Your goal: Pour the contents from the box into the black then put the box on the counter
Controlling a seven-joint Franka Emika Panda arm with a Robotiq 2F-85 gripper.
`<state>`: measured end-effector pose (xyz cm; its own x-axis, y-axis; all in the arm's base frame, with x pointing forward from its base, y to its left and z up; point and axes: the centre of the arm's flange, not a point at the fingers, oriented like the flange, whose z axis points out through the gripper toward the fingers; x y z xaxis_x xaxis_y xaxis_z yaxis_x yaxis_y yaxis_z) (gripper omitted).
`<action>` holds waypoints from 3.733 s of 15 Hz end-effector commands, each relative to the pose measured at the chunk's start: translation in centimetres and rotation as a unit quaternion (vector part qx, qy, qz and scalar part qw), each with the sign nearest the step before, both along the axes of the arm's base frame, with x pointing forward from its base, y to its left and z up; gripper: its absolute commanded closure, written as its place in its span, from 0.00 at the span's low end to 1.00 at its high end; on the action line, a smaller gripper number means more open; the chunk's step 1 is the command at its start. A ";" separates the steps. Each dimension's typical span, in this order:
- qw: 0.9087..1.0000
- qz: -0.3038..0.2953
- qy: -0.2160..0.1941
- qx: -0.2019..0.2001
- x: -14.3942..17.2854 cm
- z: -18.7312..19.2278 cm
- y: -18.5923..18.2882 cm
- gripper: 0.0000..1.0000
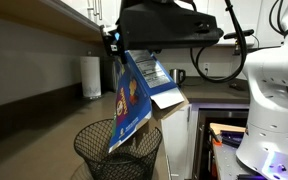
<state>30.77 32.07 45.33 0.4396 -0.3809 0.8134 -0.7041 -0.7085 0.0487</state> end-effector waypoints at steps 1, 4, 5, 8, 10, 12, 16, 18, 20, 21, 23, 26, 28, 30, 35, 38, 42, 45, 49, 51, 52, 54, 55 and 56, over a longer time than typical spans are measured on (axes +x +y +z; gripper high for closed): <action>1.000 0.002 -0.028 -0.013 0.2 0.3 0.4 0.52; 0.999 0.008 -0.035 -0.018 0.0 0.3 0.6 0.59; 0.999 0.009 -0.035 -0.019 -0.1 0.2 0.6 0.58; 0.999 0.015 -0.040 -0.021 -0.6 0.1 1.1 0.63; 0.998 0.020 -0.049 -0.022 -1.3 -0.1 1.6 0.66; 0.998 0.026 -0.057 -0.024 -1.9 -0.2 2.1 0.67; 0.996 0.035 -0.072 -0.029 -3.2 -0.3 3.0 0.63; 0.996 0.034 -0.081 -0.035 -3.6 -0.1 3.3 0.63; 0.995 0.033 -0.083 -0.038 -3.8 0.2 3.4 0.61; 0.995 0.031 -0.084 -0.041 -3.6 0.1 3.4 0.62; 0.995 0.031 -0.085 -0.045 -3.4 0.2 3.4 0.63; 0.995 0.028 -0.085 -0.050 -2.9 0.2 3.2 0.78; 0.995 0.027 -0.085 -0.050 -2.7 0.3 3.1 0.62; 0.995 0.025 -0.085 -0.051 -2.4 0.3 2.9 0.66; 0.994 0.026 -0.088 -0.057 -1.6 0.2 2.4 0.66; 0.994 0.023 -0.086 -0.058 -1.3 0.2 2.2 0.69; 0.996 0.025 -0.069 -0.052 -1.6 -0.6 1.7 0.69; 0.996 0.024 -0.067 -0.053 -1.5 -0.7 1.7 0.69; 0.996 0.024 -0.067 -0.053 -1.5 -0.7 1.7 0.69; 0.996 0.024 -0.067 -0.053 -1.5 -0.7 1.7 0.69; 0.996 0.025 -0.067 -0.053 -1.5 -0.7 1.7 0.69; 0.996 0.025 -0.067 -0.053 -1.5 -0.7 1.7 0.69; 0.996 0.025 -0.067 -0.053 -1.5 -0.7 1.7 0.69; 0.996 0.025 -0.067 -0.053 -1.5 -0.7 1.7 0.69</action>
